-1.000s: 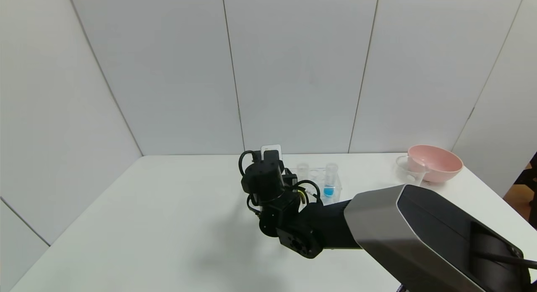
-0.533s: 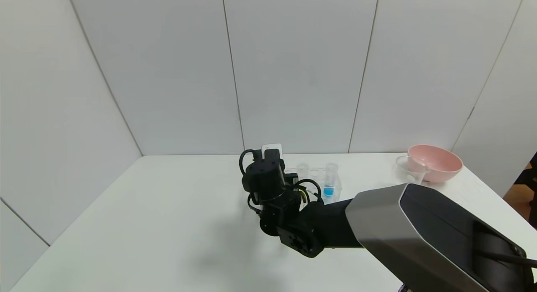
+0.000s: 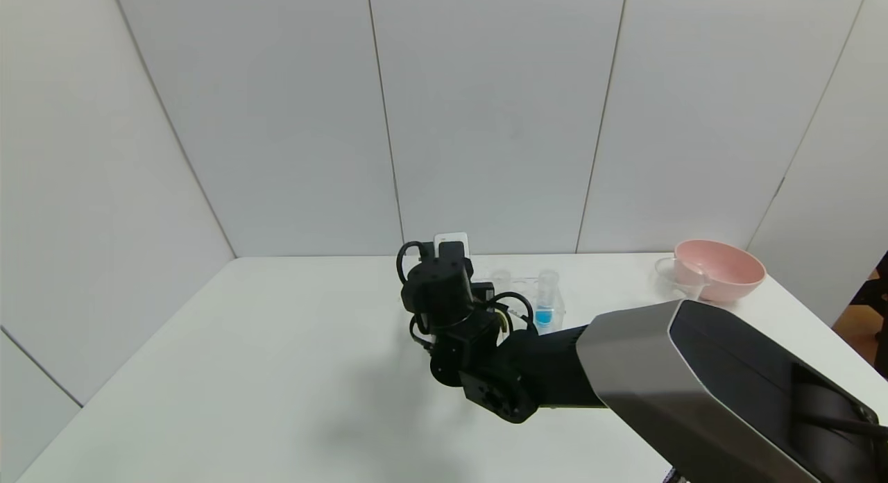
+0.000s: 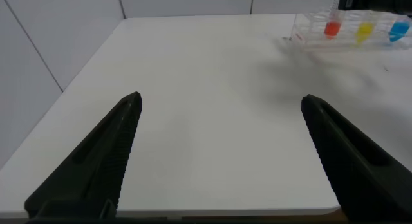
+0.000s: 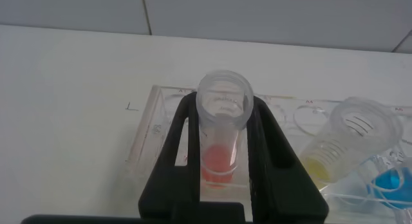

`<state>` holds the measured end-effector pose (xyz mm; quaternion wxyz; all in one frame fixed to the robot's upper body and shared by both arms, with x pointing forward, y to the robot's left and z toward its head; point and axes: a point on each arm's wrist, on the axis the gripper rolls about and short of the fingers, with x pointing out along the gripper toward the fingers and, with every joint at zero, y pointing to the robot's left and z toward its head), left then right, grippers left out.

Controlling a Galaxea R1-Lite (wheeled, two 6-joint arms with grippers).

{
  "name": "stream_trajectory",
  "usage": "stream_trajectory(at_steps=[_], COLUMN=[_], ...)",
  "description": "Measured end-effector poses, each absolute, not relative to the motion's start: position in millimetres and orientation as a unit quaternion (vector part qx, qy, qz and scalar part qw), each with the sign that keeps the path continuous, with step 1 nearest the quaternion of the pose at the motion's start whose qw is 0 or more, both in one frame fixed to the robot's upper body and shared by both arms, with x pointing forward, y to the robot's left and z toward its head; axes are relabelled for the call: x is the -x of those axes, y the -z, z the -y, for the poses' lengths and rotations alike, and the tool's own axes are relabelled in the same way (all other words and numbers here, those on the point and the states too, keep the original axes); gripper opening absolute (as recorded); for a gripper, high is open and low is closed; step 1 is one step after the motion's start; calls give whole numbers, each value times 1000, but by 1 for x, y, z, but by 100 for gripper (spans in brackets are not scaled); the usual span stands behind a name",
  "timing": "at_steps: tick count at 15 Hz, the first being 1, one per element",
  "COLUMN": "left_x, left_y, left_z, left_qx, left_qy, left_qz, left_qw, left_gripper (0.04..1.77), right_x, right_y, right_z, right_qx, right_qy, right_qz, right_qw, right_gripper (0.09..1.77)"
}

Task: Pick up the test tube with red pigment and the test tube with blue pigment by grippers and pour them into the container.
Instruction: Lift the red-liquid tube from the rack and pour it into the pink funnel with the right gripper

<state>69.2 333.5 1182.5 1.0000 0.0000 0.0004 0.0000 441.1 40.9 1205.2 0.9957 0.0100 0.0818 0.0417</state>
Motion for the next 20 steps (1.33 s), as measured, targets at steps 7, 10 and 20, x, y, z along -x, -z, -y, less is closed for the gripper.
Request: stream_trajectory(at_steps=[7, 10, 20], left_x=[-69, -69, -69], left_y=[-1182, -1183, -1182], left_z=[-334, -334, -334], left_qx=[0, 0, 0], left_qy=[0, 0, 0], left_qz=[-1, 0, -1], left_qw=[1000, 1000, 1000], left_gripper=[176, 176, 176], right_x=[-428, -421, -395], right_y=[-1279, -1297, -1301], right_z=[-28, -25, -1], right_qx=[-12, -21, 2], right_qy=[-57, -62, -142], right_qz=[-31, -18, -47], right_qw=[998, 998, 989], right_gripper=[49, 49, 49])
